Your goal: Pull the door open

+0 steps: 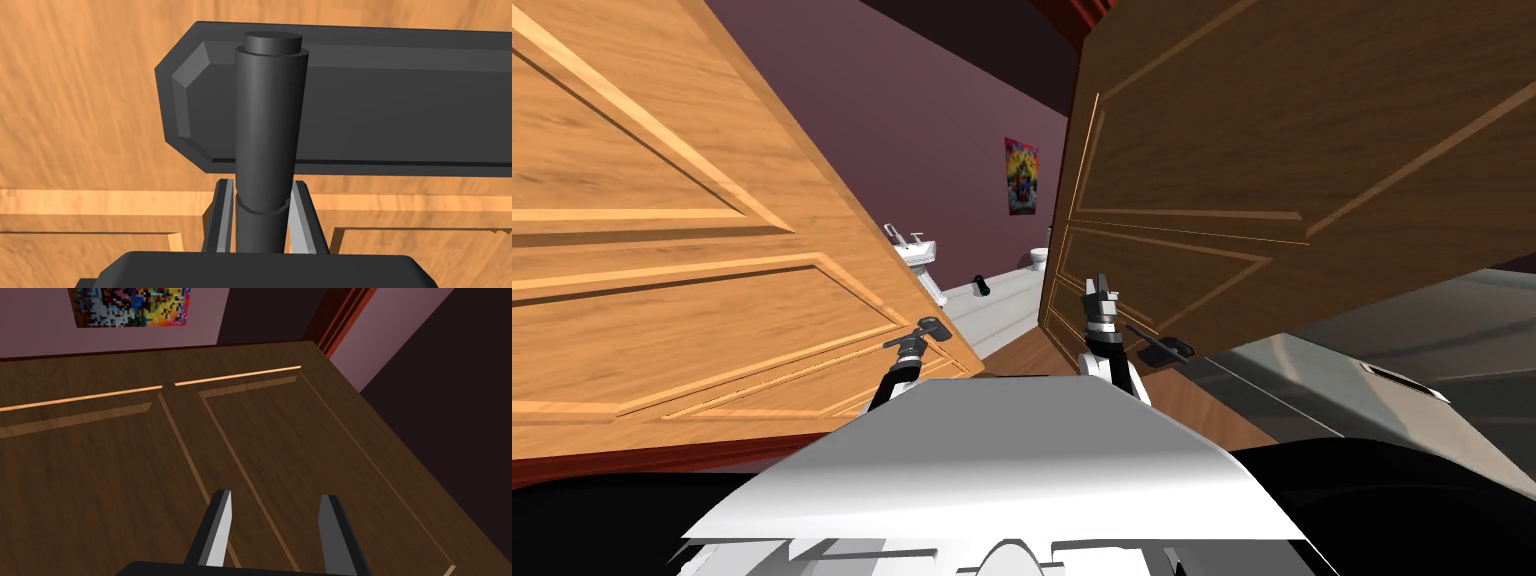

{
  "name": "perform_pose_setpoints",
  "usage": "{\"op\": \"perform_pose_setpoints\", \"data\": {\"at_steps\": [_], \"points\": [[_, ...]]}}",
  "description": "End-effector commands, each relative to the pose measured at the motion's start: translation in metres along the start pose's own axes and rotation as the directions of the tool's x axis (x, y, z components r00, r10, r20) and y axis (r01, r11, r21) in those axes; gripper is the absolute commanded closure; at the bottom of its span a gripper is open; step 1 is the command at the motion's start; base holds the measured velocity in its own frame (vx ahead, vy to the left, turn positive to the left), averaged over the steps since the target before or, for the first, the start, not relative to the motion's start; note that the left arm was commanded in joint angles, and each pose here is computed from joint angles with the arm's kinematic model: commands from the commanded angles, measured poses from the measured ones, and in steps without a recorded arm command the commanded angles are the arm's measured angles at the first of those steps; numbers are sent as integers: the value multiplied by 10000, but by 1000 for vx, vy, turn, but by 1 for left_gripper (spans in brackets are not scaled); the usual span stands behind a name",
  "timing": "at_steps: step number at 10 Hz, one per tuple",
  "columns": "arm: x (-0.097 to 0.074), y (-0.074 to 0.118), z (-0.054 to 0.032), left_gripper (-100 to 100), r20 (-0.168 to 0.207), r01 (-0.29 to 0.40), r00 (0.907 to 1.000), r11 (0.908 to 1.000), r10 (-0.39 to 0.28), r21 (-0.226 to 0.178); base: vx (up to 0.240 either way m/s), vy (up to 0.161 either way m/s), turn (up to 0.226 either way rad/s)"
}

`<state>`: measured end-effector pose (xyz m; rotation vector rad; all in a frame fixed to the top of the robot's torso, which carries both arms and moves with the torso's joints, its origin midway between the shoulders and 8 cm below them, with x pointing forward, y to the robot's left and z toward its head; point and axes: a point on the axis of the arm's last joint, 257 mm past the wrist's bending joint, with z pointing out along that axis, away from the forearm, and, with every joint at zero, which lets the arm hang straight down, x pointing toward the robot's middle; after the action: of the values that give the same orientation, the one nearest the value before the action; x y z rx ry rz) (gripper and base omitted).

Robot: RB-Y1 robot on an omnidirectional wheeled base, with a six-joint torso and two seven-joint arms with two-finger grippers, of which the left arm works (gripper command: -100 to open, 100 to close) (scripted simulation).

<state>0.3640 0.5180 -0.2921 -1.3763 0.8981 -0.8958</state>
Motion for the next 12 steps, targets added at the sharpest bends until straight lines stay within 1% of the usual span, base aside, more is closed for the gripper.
{"op": "perform_pose_setpoints", "data": {"at_steps": [1,4,5,6,7,9,12], "points": [[20,6,-26,100,-164,3,9999,10000,-3,2,-234,12,-168],[68,4,-60,100,-479,16,9989,10000,-16,-2,-233,22,-142],[79,4,-68,100,-547,20,9985,10000,-20,-5,-210,34,-110],[98,29,-65,100,-529,37,9986,10000,-40,-60,-86,13,-50],[130,41,-113,100,-721,40,9974,10000,-46,-81,-180,7,-124],[140,30,-150,100,-880,27,9961,10000,-32,-52,-254,0,-158],[165,11,-234,100,-1223,17,9925,10000,-19,-14,-264,15,-141]]}}
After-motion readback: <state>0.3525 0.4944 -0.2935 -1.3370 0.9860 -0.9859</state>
